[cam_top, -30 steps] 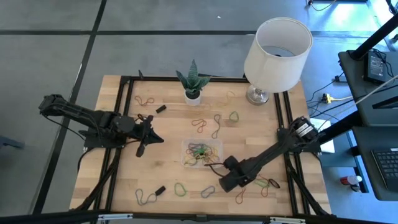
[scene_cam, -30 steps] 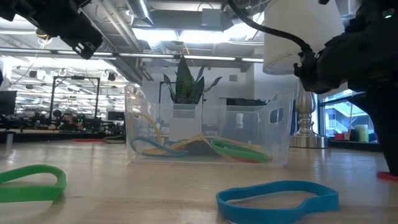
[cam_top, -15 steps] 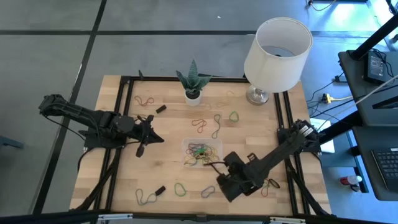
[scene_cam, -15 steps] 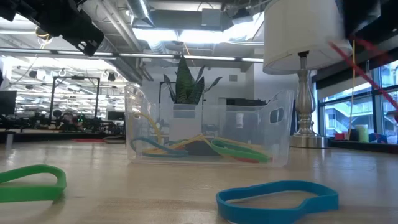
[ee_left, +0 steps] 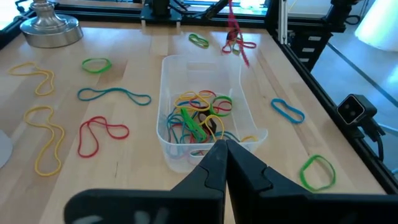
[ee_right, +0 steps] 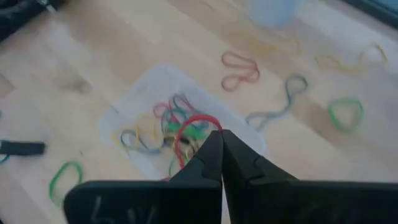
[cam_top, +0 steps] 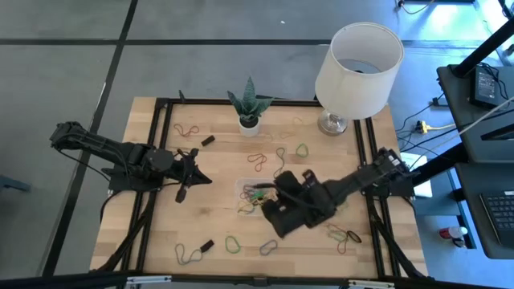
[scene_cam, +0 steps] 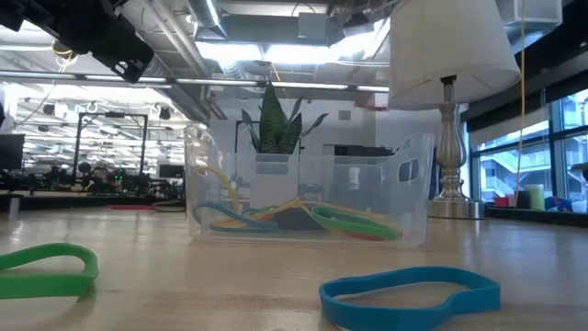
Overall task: Pick and place rubber bands into bin
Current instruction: Put the red rubber band into the transparent bin
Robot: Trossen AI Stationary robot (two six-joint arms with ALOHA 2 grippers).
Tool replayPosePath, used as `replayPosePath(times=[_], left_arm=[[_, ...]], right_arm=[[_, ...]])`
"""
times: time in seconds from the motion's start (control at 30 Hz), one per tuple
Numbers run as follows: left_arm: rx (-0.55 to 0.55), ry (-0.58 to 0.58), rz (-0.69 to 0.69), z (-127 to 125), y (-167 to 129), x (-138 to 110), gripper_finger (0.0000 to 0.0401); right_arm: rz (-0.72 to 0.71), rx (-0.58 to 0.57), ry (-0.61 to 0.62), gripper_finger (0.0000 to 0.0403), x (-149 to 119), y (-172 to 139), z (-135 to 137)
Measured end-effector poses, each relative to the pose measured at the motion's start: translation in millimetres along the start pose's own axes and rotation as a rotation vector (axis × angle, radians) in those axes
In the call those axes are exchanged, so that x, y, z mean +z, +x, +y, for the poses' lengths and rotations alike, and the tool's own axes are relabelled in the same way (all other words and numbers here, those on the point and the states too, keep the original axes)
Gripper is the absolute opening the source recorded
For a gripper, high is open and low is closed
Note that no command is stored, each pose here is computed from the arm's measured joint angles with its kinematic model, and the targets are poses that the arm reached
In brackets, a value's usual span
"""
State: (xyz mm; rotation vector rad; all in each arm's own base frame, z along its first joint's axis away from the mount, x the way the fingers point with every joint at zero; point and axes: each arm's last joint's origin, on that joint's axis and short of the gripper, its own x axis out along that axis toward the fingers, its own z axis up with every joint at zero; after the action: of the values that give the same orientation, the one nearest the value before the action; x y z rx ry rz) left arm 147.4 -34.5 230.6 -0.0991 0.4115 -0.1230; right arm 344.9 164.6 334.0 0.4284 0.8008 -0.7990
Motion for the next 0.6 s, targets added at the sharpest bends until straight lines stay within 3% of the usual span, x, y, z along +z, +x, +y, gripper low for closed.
replayPosePath(times=[0.3,0.6], left_arm=[[0.0,0.0,0.0,0.0,0.0,0.0,0.0005],[0.0,-0.001,0.001,0.0,0.0,-0.1,0.0006]], right_arm=[[-0.038,0.034,-0.055,0.0,33.9,26.1,1.2],[0.117,-0.059,-0.085,0.0,6.2,65.6,-4.7]])
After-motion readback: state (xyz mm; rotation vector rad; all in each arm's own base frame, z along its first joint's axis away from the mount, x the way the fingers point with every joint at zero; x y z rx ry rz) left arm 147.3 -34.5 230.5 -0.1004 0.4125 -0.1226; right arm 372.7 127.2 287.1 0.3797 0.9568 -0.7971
